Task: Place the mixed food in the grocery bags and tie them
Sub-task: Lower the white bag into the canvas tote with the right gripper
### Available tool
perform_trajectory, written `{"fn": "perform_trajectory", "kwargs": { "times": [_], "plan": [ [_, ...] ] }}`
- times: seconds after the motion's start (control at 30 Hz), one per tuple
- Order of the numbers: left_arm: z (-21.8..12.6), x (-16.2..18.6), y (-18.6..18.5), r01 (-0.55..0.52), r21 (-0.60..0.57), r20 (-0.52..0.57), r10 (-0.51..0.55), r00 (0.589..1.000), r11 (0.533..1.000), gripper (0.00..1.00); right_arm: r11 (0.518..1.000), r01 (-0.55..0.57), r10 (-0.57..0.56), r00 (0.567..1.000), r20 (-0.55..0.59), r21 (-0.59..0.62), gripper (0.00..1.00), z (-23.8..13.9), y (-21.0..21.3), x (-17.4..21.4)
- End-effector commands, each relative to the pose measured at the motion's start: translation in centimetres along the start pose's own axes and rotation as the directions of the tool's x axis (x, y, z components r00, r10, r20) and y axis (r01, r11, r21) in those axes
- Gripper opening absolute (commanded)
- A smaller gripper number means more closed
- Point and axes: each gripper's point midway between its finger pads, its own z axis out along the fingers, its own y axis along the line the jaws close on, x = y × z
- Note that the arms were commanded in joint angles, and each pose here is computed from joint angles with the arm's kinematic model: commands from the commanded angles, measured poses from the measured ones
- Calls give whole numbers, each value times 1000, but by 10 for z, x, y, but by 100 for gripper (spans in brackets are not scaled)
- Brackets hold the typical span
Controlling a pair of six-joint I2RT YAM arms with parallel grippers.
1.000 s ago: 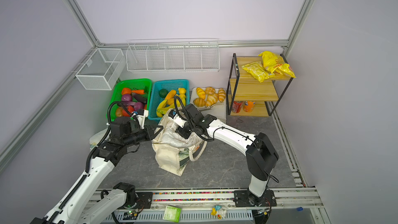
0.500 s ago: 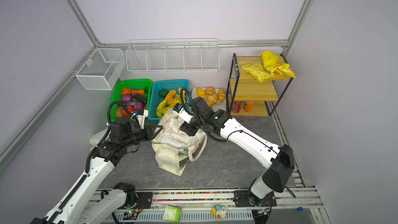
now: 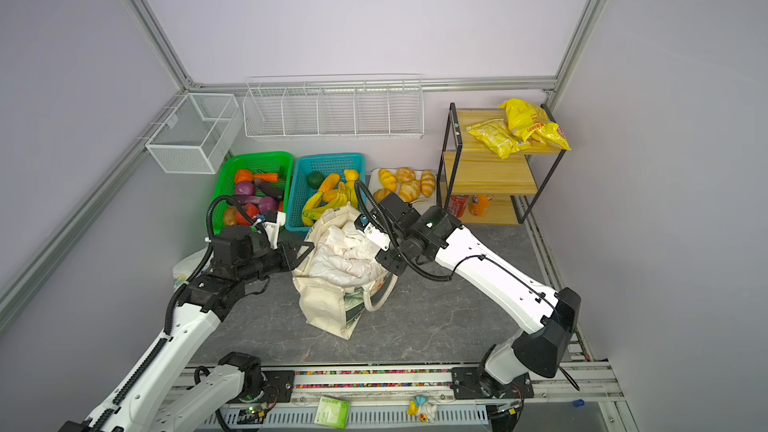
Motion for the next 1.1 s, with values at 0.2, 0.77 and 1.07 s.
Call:
{"fn": "perform_trajectory", "kwargs": {
  "times": [0.2, 0.77, 1.07],
  "plan": [
    [-4, -10, -6, -47, 17, 53, 46, 998, 999, 0, 999, 45, -45, 997, -62, -6, 23, 21, 4, -4],
    [2, -5, -6, -43, 45, 33, 42, 999, 998, 0, 985, 63, -77, 994, -81, -160, 22, 113, 34, -30],
    [2, -6, -6, -46, 46, 38, 45, 998, 998, 0, 981, 78, -43, 981, 192, -178, 45, 56, 32, -62]
  ]
}}
